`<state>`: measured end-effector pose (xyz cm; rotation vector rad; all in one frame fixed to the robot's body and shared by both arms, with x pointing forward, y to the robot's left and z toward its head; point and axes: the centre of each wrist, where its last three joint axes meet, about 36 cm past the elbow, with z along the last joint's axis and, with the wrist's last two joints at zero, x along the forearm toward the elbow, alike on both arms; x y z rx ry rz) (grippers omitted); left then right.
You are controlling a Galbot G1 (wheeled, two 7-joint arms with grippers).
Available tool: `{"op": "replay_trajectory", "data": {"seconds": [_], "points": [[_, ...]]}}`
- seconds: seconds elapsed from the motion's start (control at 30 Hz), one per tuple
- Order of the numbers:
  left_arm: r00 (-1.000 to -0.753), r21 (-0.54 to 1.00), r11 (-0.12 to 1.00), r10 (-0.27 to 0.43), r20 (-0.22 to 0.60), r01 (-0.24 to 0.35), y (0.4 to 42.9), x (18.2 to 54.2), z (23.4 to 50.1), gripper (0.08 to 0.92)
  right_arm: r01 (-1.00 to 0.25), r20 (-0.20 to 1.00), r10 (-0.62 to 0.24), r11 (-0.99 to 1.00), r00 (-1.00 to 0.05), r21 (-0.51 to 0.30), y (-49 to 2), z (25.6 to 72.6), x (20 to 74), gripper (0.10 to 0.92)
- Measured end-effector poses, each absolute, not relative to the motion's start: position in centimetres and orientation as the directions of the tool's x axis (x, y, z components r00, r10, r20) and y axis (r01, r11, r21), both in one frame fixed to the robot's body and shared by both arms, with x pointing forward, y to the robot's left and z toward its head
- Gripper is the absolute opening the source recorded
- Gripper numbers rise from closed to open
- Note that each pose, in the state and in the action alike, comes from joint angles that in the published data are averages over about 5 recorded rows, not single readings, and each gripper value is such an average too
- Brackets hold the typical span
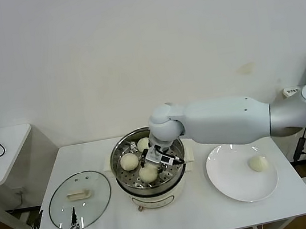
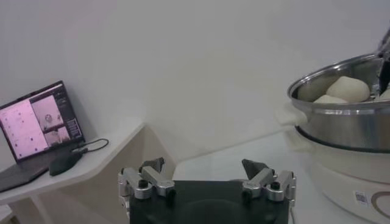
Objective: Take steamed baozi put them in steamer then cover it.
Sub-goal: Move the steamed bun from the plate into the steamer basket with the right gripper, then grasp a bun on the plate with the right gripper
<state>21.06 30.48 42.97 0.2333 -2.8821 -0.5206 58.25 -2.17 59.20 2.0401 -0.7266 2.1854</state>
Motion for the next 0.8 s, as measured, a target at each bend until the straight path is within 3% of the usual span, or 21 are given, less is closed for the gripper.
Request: {"op": "replay_trajectory", "data": {"seconds": [0.23,0.5,0.8], "points": [[-0.967,0.362,0.925,-0.189,0.170,-0.117,30.5,21.0,43.0,0.823,-0.355,0.952,-0.279,-0.883,-0.128,-0.306,-2.6,60.5,58.5,0.813],[-0.971,0.373,0.921,-0.182,0.157,-0.112,30.7,21.2,43.4,0.823,-0.419,0.936,-0.314,-0.837,-0.161,-0.353,-4.7,64.3,59.4,0.823],[-0.976,0.378,0.921,-0.160,0.146,-0.094,30.7,21.6,43.8,0.823,-0.633,0.925,-0.323,-0.678,-0.201,-0.374,-12.0,67.1,59.8,0.823]]}}
